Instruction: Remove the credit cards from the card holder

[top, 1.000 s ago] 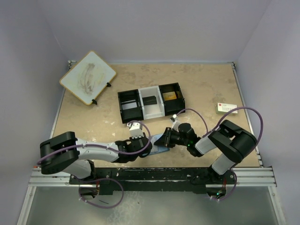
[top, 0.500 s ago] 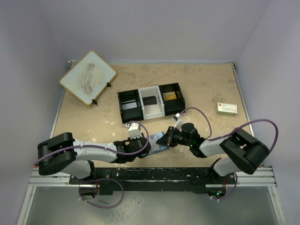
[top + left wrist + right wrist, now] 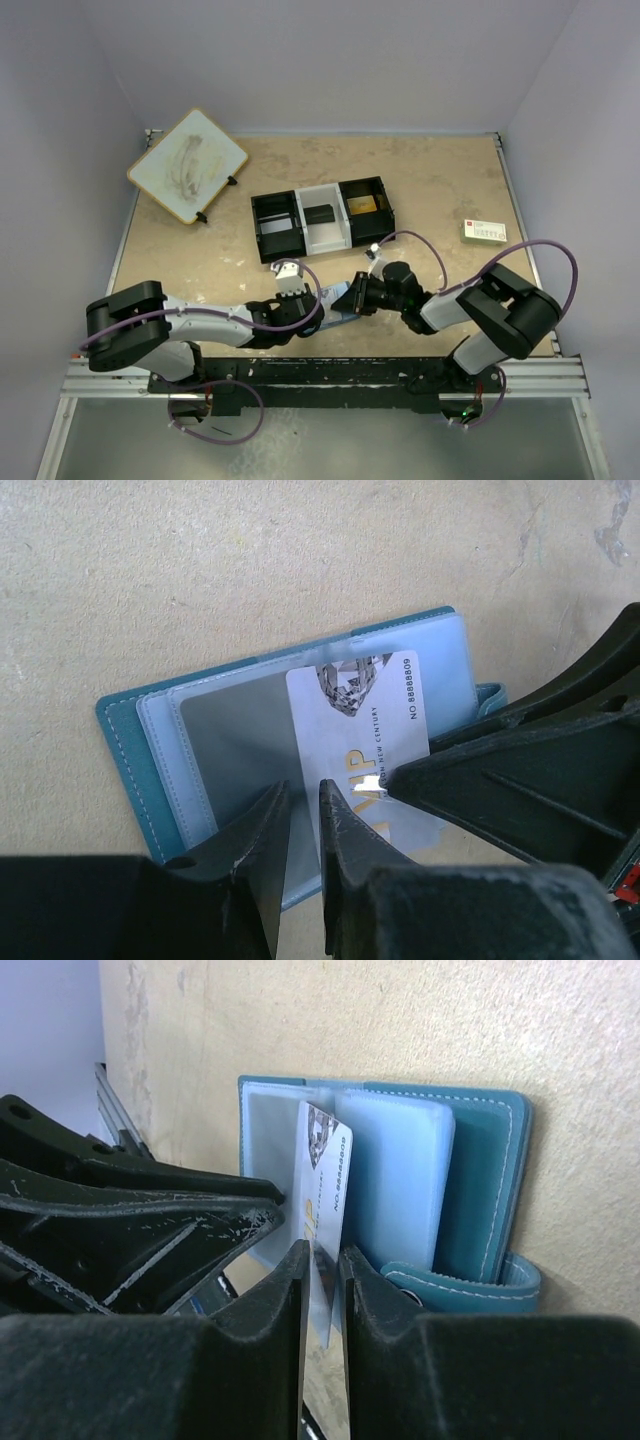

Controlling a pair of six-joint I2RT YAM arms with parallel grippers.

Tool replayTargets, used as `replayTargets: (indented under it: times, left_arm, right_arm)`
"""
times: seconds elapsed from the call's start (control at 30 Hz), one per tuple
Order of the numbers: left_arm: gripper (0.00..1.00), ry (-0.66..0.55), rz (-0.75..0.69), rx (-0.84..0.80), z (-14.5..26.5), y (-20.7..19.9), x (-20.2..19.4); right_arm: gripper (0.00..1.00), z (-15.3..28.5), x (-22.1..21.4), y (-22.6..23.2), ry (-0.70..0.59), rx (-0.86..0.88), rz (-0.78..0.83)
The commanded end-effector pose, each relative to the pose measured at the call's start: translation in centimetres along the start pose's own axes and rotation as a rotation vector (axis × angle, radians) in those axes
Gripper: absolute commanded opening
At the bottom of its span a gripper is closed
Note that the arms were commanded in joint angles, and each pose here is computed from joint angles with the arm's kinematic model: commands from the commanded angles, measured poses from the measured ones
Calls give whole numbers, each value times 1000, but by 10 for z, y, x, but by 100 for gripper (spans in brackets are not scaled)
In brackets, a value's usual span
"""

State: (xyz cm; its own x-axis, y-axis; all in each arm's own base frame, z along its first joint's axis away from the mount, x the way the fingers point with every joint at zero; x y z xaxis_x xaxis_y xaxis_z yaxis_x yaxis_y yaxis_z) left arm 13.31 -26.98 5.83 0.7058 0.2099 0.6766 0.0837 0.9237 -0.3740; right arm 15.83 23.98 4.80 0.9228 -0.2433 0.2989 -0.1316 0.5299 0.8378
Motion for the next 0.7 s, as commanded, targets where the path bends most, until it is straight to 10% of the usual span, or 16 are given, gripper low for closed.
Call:
replayTargets:
  times: [0.0,0.1,0.67]
  left_arm:
    - [16,76,-73,69,1,23,-19]
    - [16,61,-66,76,4,25,-16]
    - [28,-39,-89,48,34,22,30]
  right_arm:
    - [16,-7,12,15,-22,52,33]
    - [1,-4,11,15,-25,55,38]
    - [0,26,18,28,-145,90,155]
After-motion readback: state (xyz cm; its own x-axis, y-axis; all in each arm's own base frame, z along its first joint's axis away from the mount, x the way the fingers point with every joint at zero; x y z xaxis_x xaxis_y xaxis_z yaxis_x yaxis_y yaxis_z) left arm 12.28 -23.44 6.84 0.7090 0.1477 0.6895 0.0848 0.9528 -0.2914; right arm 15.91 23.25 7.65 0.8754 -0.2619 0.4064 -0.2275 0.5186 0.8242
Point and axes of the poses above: each gripper's point midway between its finger pads, its own z axis back along the fingers, its own y axis along the line the jaws close on, x = y × z, the point moved 5 cm from there along z, back along the fingers, and after that the axes turned 6 degrees about -z, right-handed, at the moved point
